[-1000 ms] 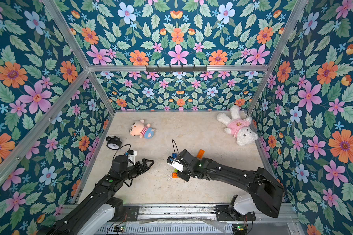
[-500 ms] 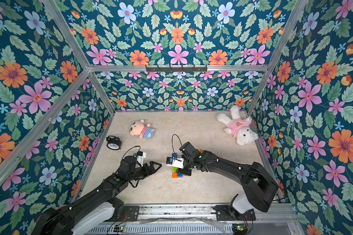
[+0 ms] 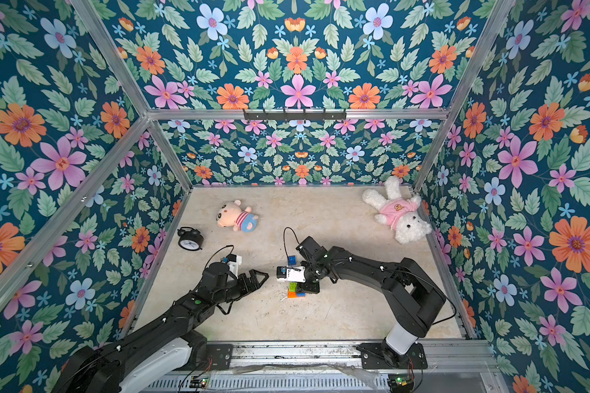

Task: Assemble the number 5 with lego
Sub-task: Assemble the lego brick with the lego brick.

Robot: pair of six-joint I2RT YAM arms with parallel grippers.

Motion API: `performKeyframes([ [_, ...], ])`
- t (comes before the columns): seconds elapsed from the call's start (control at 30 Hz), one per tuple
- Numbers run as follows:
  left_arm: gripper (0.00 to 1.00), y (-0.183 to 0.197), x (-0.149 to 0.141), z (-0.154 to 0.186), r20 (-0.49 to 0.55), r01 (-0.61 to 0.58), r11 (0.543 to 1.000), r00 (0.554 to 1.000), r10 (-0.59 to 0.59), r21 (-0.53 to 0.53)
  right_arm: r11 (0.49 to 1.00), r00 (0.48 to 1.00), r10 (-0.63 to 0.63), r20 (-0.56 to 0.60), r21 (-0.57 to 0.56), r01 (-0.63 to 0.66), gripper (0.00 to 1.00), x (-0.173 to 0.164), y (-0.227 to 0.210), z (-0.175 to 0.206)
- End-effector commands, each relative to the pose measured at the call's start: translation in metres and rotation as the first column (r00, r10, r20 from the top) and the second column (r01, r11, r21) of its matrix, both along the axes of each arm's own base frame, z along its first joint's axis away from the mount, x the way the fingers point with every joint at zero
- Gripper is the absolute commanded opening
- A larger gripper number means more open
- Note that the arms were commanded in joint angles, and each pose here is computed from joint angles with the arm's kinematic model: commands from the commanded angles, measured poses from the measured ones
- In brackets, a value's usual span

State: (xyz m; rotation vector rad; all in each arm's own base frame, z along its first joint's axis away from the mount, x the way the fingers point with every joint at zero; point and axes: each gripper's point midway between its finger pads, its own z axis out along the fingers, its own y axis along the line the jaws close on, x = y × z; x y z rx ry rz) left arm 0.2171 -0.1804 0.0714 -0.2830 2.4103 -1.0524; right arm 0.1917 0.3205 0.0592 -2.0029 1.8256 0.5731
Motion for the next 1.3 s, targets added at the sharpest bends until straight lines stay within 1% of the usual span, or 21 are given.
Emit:
performKeyframes([
  [0.0,0.99,0.000,0.003,0.004,0.013,-0.011,1.000,1.000,0.011,-0.007,1.000,0.999,0.012,-0.043,-0.019,-0.013,0.18,-0.005,0.000,-0.009],
  [0.27,0.99,0.001,0.005,0.002,0.014,-0.015,1.000,1.000,0.015,0.008,1.000,0.998,0.007,-0.068,-0.025,-0.009,0.17,-0.005,0.003,-0.013],
  [0.43,0.99,0.001,0.005,0.002,0.014,-0.011,1.000,1.000,0.010,0.013,0.995,0.994,-0.023,-0.105,-0.097,0.012,0.17,-0.004,-0.001,-0.023],
  [0.57,0.99,0.003,0.004,0.001,0.010,-0.016,1.000,1.000,0.016,0.024,0.992,0.992,-0.045,-0.119,-0.121,0.030,0.17,-0.004,-0.004,-0.031],
  [0.8,0.99,0.009,0.005,-0.001,0.007,-0.036,0.998,0.999,0.036,0.058,0.981,0.992,-0.085,-0.091,-0.180,0.067,0.16,0.003,-0.011,-0.039],
  [1.0,0.99,0.013,0.006,-0.001,0.008,-0.055,0.996,0.998,0.054,0.074,0.982,0.993,-0.086,-0.078,-0.176,0.071,0.16,0.000,-0.014,-0.040],
  [1.03,0.99,0.013,0.006,-0.001,0.008,-0.053,0.996,0.999,0.052,0.074,0.983,0.994,-0.084,-0.073,-0.170,0.071,0.17,0.001,-0.014,-0.037],
  [1.1,0.99,0.012,0.006,-0.001,0.008,-0.053,0.996,0.999,0.052,0.073,0.987,0.994,-0.087,-0.066,-0.142,0.077,0.25,0.004,-0.008,-0.029],
  [1.2,0.99,0.011,0.007,0.002,0.013,-0.042,0.997,0.999,0.041,0.072,0.990,0.994,-0.097,-0.056,-0.106,0.090,0.35,0.007,-0.002,-0.020],
  [1.27,0.99,0.010,0.008,0.005,0.019,-0.039,0.997,0.999,0.037,0.073,0.991,0.993,-0.104,-0.052,-0.095,0.099,0.40,0.009,0.000,-0.016],
])
